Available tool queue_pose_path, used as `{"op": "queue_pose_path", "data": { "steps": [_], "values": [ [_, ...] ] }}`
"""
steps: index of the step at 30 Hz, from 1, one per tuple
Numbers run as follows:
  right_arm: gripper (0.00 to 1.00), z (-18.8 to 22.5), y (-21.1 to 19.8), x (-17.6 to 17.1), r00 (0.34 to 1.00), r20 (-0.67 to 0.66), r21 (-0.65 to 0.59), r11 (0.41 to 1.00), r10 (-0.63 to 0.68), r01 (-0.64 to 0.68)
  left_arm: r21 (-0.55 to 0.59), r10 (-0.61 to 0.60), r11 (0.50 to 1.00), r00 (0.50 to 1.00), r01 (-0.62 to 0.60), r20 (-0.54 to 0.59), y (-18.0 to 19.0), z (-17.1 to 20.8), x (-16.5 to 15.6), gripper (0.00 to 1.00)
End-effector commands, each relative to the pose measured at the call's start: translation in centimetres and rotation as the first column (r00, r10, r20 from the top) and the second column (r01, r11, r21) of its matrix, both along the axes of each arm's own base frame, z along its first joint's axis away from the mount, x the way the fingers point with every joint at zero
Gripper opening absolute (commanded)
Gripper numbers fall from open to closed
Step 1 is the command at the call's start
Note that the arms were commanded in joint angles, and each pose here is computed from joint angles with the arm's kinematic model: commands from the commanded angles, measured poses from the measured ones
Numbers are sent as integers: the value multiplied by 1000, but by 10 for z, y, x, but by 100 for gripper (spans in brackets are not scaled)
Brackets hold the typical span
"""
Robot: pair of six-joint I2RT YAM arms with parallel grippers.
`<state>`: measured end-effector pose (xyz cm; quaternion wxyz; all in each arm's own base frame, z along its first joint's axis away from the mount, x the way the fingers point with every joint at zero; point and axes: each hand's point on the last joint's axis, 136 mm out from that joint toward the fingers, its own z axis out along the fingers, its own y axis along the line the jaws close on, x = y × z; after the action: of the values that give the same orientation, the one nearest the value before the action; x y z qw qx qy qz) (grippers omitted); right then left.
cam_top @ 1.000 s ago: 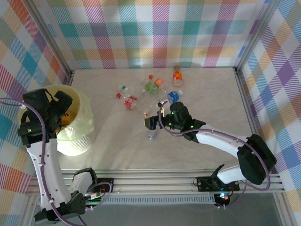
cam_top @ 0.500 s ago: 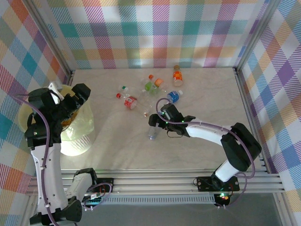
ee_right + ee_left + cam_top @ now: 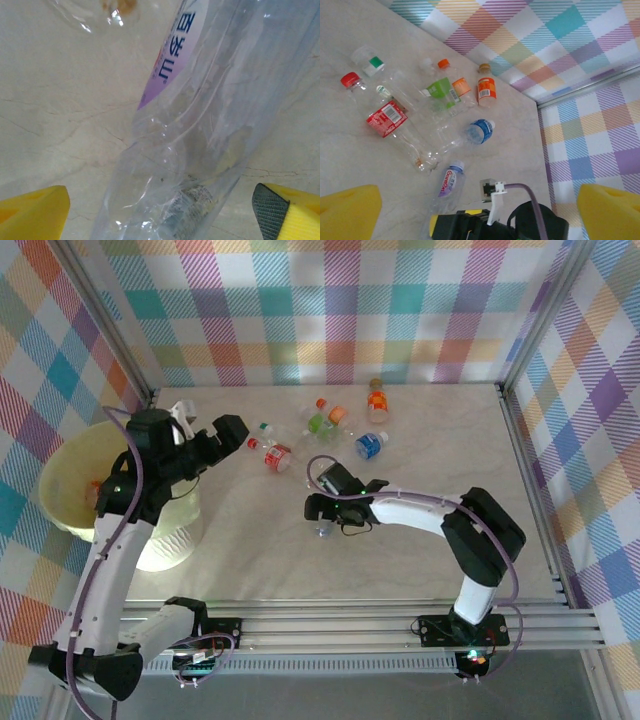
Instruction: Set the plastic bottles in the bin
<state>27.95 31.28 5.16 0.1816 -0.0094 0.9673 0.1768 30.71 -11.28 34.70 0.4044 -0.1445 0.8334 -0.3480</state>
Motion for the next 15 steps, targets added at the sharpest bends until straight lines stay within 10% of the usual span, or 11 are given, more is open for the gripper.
{"op": "queue_pose_path", "data": {
  "steps": [1, 15],
  "values": [
    [93, -14, -14, -7, 1000, 5, -148, 989, 14, -13, 18, -6, 1000, 999, 5, 47, -7, 11, 9, 100],
    [66, -25, -35, -27, 996, 36, -159, 985, 80, -73, 64, -132, 989, 991, 133, -22, -69, -27, 31, 100]
  ]
}}
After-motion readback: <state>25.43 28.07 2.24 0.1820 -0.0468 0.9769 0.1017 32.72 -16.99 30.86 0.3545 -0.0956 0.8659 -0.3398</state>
